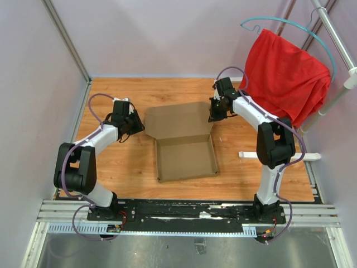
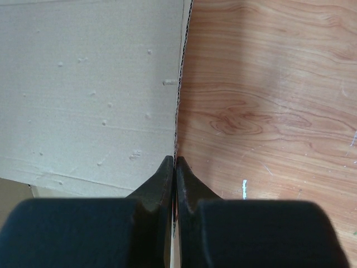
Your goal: Fold the paper box
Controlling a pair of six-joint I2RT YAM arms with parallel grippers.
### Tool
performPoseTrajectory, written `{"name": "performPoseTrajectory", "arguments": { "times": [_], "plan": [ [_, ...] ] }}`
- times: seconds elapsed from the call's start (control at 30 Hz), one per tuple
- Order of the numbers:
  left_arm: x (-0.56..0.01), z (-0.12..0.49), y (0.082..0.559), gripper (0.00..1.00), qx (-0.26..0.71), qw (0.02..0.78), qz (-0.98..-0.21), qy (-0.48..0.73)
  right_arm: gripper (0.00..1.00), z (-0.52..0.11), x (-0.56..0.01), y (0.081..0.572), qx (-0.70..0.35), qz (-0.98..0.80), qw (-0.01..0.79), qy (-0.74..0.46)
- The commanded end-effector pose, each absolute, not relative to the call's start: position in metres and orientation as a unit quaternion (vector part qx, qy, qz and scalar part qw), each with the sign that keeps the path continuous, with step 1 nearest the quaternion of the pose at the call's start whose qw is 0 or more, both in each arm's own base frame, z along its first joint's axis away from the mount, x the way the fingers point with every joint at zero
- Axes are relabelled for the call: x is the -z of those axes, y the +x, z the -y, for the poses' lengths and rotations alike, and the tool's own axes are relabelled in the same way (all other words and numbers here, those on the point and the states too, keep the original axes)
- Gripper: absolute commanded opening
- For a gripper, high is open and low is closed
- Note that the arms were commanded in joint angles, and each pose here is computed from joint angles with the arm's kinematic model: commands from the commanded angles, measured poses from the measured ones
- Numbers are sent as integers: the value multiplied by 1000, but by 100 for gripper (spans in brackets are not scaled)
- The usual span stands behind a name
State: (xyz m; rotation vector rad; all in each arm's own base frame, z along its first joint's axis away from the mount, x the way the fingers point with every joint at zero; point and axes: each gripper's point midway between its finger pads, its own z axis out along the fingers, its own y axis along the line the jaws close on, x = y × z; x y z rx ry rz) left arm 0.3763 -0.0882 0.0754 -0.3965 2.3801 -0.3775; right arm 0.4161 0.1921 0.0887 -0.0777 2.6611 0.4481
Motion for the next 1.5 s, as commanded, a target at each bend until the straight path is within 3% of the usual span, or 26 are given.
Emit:
{"name": "performPoseTrajectory", "arguments": {
  "times": [0.0,0.57,1.2,1.47],
  "plan": [
    [-88,105,393,38,195,357,-902,-142,1,-193,-91,407,-150,-962,226,-37],
    [-99,167,413,36,207,361,-907,-65,1,-204,-80,393,-133,-964,221,-58],
    [-65,193,414,35,206,325,-922,-34,1,-214,-80,389,-124,-965,217,-78],
    [-77,205,402,35,211,335,-918,-17,1,-215,-79,387,-116,-966,217,-80]
  ]
}}
